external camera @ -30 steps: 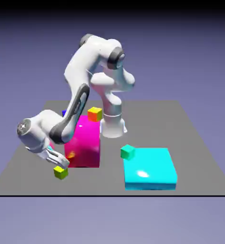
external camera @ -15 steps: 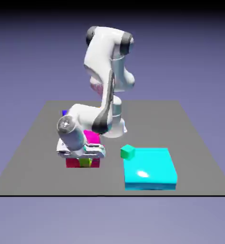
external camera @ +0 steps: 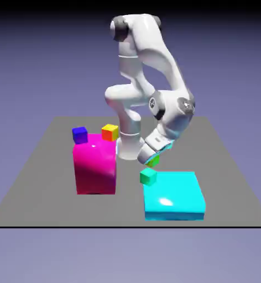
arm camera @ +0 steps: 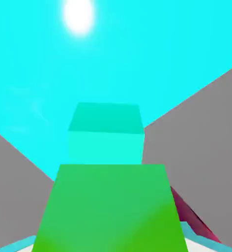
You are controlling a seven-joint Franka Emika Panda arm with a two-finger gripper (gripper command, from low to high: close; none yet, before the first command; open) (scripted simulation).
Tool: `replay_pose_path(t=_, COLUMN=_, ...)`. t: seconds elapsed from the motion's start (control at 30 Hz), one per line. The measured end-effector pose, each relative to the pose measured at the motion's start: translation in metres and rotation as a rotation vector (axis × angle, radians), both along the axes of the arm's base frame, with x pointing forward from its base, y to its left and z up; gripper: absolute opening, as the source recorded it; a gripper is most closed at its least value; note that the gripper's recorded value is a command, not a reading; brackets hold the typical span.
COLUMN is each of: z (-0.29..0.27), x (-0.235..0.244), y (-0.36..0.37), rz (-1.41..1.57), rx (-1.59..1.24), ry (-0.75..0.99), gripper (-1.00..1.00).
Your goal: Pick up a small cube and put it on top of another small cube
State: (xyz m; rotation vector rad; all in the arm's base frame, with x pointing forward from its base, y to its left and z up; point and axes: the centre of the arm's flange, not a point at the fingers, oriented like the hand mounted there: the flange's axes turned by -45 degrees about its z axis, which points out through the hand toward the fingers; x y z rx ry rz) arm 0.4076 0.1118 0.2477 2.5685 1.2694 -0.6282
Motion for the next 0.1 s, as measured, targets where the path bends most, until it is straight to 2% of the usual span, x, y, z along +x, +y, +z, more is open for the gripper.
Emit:
replay_pose_path(t=0.03, z=-0.003, x=-0.0022, y=0.0037, rz=0.011, rx=0.0, ry=0.0, gripper=1.0)
replay_pose_path(t=0.1, z=-0.0029, x=-0.0008, y=-0.0009, rz=0.001, rx=-0.002, ry=-0.001, gripper=1.0)
